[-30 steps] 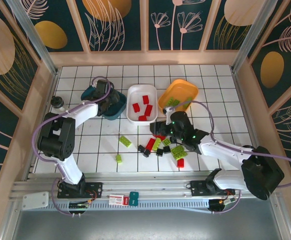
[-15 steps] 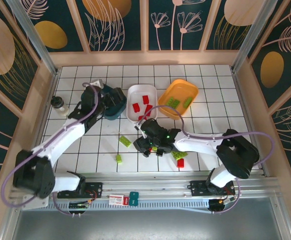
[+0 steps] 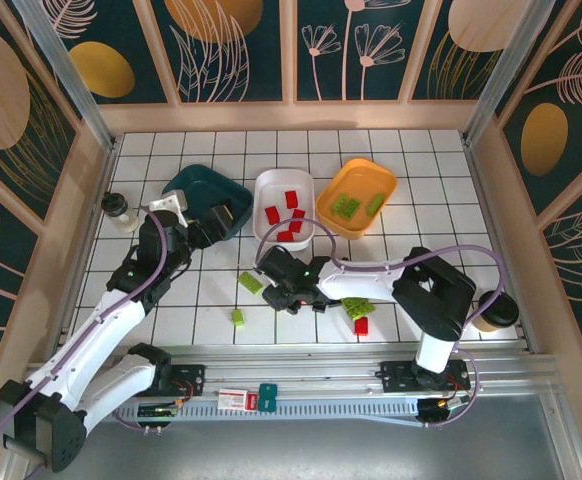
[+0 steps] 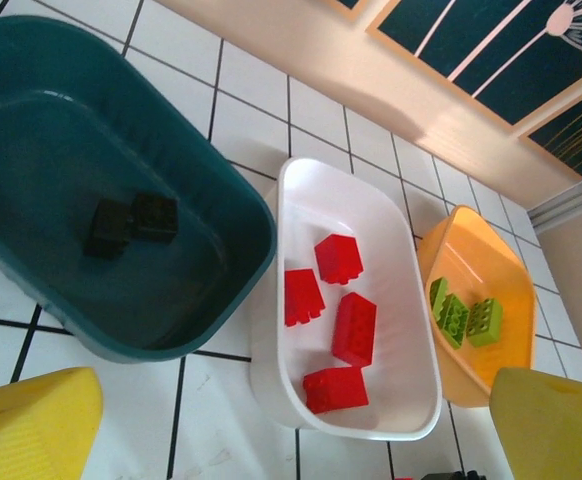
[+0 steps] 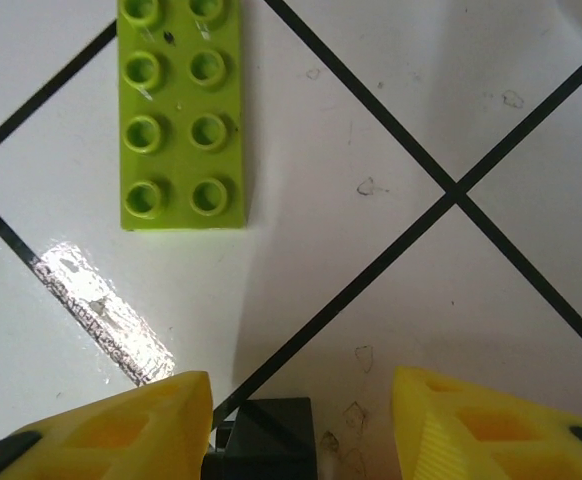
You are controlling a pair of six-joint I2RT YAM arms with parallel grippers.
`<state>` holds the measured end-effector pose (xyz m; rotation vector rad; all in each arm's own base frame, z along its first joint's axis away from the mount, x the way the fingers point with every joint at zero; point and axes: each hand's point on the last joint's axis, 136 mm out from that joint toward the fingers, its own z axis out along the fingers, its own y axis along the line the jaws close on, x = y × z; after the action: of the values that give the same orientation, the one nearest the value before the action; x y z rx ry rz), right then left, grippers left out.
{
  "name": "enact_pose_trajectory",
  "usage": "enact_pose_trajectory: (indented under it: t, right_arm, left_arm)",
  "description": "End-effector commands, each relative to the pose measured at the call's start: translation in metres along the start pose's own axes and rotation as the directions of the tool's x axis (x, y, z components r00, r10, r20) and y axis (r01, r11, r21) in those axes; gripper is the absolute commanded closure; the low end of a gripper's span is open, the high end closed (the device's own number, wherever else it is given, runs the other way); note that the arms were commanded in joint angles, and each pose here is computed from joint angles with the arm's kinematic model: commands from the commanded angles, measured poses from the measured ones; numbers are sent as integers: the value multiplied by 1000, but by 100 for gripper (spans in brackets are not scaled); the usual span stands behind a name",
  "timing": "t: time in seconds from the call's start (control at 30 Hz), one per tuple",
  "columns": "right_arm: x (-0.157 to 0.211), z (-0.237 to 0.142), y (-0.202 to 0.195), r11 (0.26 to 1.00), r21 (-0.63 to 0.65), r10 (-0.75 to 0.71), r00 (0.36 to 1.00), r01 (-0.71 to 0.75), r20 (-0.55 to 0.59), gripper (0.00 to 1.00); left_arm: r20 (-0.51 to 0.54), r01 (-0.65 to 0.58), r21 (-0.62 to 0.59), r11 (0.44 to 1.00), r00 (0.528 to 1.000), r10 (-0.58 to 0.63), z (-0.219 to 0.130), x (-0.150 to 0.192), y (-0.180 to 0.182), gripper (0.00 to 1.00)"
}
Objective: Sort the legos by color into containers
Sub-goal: Pick up the lego from the bottom-center of the table, then place the lego in the container.
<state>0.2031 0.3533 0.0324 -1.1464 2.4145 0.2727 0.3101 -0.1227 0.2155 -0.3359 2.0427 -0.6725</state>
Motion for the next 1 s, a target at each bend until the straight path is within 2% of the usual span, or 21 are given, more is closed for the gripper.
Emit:
enact_pose_trajectory:
  t: [0.0,0.2,0.3,0.43,0.63,0.77,0.97]
  right_arm:
    - [2,3,1,999,17,-31,999,31,-27,56]
    - [-10,-5,10,999,-40,-22,999,23,34,79]
    - [-27,-18,14,996,-86,1,995,7,100,85]
    - [-70,-47,14,982,-186,69,968,-23,243,87]
    - [-158,-74,-12,949,-306,209,875,-74,437,88]
    - [-211,-63,-30,927,-360,281,829,-104,483,87]
    - [-269,-19,-54,901,-399,362,803,-171,473,86]
  left_arm:
    - [-23,10,-35,999,1000,-11,-3,10,11,1]
    - [-12,0,-39,999,1000,-1,-7,6,10,1]
    - [-3,-4,-48,999,1000,4,-9,4,11,1]
    - [1,-2,-67,998,1000,2,-13,8,18,1]
    - [19,13,-104,995,1000,-11,-22,14,32,1]
    - [11,12,-125,992,1000,-11,-26,20,39,1]
    - [-15,4,-133,991,1000,-6,-30,28,44,1]
